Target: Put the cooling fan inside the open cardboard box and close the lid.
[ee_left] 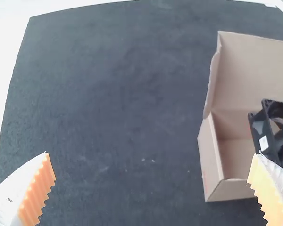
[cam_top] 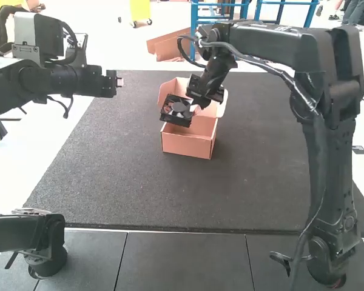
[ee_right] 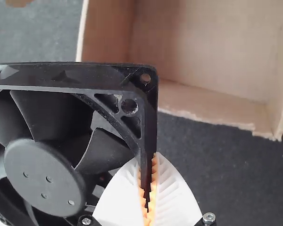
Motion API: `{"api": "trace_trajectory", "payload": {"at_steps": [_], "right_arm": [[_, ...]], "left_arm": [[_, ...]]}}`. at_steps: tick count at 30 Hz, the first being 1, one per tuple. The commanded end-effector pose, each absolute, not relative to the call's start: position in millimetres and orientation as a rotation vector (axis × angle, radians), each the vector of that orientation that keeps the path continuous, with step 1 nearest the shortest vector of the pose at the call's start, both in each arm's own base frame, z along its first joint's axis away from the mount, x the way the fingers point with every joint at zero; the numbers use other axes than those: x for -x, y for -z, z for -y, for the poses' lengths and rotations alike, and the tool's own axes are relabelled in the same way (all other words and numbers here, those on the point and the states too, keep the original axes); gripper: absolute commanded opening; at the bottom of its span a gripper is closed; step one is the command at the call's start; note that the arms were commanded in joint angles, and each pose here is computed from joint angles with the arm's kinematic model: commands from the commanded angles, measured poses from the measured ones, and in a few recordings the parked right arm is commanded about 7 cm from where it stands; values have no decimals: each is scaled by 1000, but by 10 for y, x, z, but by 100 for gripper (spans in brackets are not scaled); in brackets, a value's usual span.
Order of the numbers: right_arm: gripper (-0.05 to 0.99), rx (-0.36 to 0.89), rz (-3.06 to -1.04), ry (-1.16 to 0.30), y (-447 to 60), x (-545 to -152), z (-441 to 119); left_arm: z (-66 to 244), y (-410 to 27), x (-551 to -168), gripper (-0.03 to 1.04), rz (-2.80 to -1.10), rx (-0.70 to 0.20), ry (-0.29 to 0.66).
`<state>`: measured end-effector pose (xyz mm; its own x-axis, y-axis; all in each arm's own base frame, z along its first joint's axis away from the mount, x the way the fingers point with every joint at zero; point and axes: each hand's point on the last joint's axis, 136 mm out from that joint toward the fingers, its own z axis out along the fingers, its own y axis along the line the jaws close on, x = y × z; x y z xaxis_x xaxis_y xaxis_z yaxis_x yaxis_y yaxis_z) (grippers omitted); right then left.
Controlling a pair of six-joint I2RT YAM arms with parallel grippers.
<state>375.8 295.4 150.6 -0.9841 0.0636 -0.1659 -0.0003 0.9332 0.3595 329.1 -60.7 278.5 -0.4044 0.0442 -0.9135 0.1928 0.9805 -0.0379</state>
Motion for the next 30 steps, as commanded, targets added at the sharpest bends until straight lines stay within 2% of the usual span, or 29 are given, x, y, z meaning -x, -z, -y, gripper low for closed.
{"api": "trace_trajectory", "payload": {"at_steps": [1, 7, 26, 27, 29, 30], "right_arm": [[0, -124, -2828, -511, -1675, -4077, -2787], [0, -135, -2821, -399, -1446, -4258, -2651], [0, -91, -2943, -320, -823, -4237, -2691], [5, -78, -2944, -331, -806, -4248, -2698], [23, -54, -2953, -415, -819, -4233, -2795], [29, -53, -2952, -446, -833, -4238, -2819]], "left_arm": [[596, -3055, -3270, 97, -1922, -173, 155], [598, -3091, -3266, 97, -1917, -176, 152], [603, -3136, -3296, 97, -1890, -178, 151], [604, -3149, -3305, 97, -1884, -177, 152], [607, -3163, -3325, 97, -1875, -175, 153], [604, -3162, -3340, 97, -1874, -173, 150]]}}
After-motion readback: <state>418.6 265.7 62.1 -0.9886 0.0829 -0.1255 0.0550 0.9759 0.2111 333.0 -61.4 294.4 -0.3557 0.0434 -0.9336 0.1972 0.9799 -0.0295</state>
